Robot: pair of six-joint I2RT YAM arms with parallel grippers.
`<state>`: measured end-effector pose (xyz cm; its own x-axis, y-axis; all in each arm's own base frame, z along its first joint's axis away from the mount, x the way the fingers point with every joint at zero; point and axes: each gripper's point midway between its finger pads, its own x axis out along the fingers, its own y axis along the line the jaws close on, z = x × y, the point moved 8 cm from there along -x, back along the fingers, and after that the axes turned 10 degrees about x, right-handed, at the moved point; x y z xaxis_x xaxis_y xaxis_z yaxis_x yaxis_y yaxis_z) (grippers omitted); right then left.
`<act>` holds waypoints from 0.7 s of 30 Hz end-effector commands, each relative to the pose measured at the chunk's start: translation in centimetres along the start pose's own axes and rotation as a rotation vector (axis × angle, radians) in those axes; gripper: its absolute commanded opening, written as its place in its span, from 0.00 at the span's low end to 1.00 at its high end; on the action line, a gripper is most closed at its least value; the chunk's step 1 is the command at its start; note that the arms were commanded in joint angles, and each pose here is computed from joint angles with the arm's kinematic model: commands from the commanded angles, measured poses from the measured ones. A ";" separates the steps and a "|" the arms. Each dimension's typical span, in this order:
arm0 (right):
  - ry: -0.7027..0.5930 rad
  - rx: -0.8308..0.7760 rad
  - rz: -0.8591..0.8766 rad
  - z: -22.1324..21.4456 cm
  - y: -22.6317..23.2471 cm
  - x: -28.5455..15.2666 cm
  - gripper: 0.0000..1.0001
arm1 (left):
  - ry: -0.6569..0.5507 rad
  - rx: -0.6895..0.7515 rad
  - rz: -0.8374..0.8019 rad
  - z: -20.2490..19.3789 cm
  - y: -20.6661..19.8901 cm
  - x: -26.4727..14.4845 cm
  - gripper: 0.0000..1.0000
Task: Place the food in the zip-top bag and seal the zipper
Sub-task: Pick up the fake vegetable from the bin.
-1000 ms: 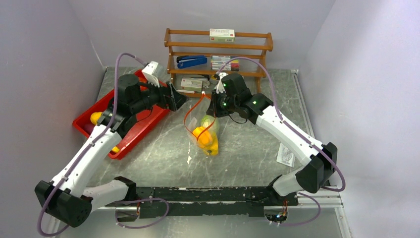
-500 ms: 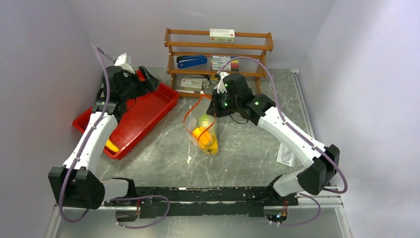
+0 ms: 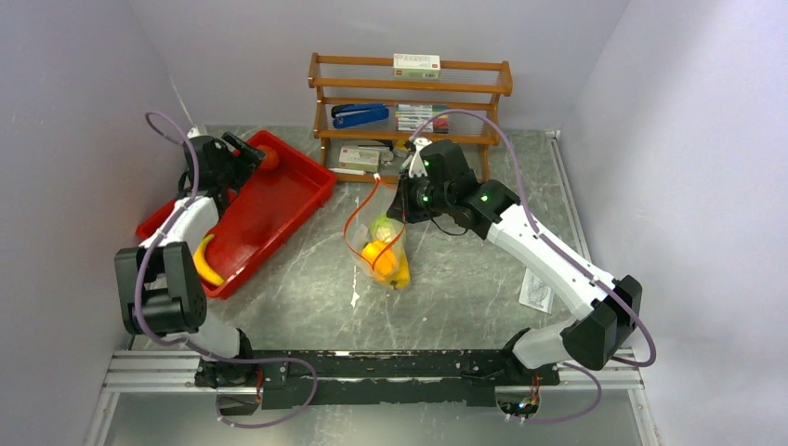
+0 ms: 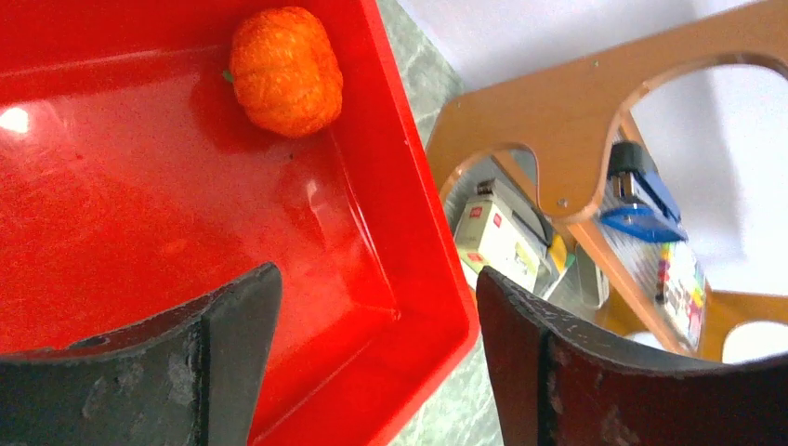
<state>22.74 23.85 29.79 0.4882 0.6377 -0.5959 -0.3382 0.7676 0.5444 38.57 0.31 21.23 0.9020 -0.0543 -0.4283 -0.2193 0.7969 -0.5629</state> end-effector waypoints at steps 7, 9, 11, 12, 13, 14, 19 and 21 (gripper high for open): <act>-0.053 -0.008 0.038 1.1 1.7 -1.7 0.00 | -0.185 -0.041 0.031 0.8 2.0 5.2 0.83; -0.061 -0.004 0.038 1.1 1.7 -1.9 0.00 | -0.191 -0.044 0.047 0.3 2.9 5.9 0.82; -0.056 0.004 0.044 1.0 1.9 -2.0 0.00 | -0.184 -0.049 0.079 -0.1 3.6 6.5 0.82; -0.050 0.006 0.049 1.0 1.9 -2.0 0.00 | -0.176 -0.058 0.089 -0.4 3.9 6.8 0.83; -0.048 0.009 0.051 0.9 2.0 -1.9 0.00 | -0.173 -0.078 0.088 -0.6 4.1 7.1 0.82; -0.048 0.012 0.052 0.9 2.0 -1.9 0.00 | -0.164 -0.094 0.083 -0.8 4.5 7.6 0.81; -0.050 0.015 0.051 0.8 2.1 -1.8 0.00 | -0.097 -0.119 0.059 -1.5 4.8 9.5 0.75; -0.043 0.017 0.055 0.7 2.1 -1.8 0.00 | -0.093 -0.105 0.046 -1.4 4.9 10.3 0.74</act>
<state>22.01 24.14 30.27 0.4748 0.6397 -0.6044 -0.3222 0.7654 0.5571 44.20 2.51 11.78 0.8842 0.0683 -0.4621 -0.3620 0.7256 -0.5852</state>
